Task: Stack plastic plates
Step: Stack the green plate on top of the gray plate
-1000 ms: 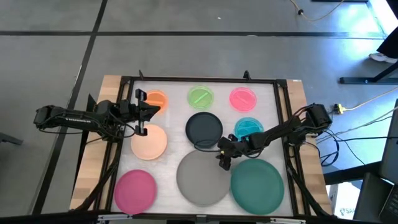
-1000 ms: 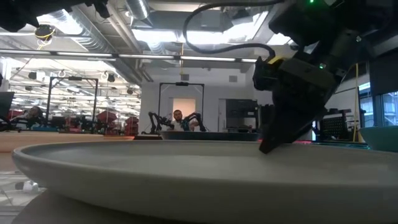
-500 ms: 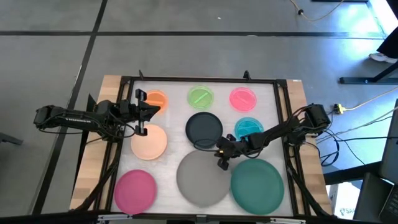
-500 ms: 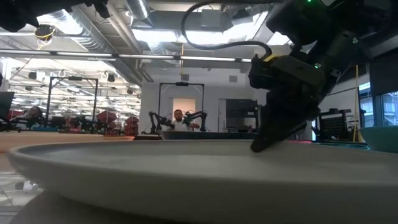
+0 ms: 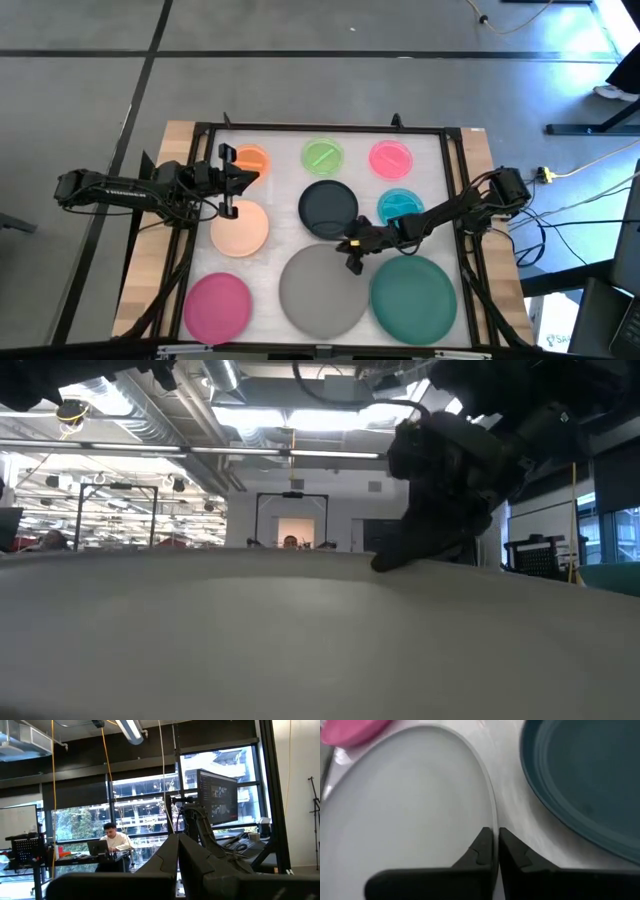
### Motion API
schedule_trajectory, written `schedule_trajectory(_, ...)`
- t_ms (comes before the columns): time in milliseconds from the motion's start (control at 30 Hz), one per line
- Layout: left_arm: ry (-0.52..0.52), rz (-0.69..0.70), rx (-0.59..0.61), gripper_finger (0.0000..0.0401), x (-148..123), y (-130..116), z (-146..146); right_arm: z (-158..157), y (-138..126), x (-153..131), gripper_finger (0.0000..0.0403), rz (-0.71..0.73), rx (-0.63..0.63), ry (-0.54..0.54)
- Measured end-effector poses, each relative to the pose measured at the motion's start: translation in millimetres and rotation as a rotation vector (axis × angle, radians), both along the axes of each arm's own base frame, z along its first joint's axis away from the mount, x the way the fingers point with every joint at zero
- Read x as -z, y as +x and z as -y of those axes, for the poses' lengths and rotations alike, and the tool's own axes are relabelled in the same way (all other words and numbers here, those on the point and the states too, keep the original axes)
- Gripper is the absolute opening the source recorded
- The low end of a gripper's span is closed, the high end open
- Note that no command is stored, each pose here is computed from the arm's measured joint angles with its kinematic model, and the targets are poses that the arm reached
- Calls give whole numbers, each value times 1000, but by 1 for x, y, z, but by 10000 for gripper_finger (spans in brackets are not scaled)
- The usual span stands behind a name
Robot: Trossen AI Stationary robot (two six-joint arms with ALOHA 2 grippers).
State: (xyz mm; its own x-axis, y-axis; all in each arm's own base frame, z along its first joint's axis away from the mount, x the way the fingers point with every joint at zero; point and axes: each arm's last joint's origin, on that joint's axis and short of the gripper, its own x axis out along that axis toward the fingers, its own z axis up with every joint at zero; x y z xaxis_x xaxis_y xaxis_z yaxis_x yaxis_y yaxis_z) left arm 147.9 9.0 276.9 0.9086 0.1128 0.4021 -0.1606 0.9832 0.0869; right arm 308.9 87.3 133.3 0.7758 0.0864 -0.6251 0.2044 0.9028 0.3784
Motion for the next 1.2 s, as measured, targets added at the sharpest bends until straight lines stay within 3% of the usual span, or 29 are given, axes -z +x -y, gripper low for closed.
schedule_trajectory(533,14,-9,-6,6,1,0,0,5,-17,-68,2,207,-46,8)
schedule_trajectory(1200,14,-10,-6,6,1,0,0,29,-98,-141,5,200,-38,32)
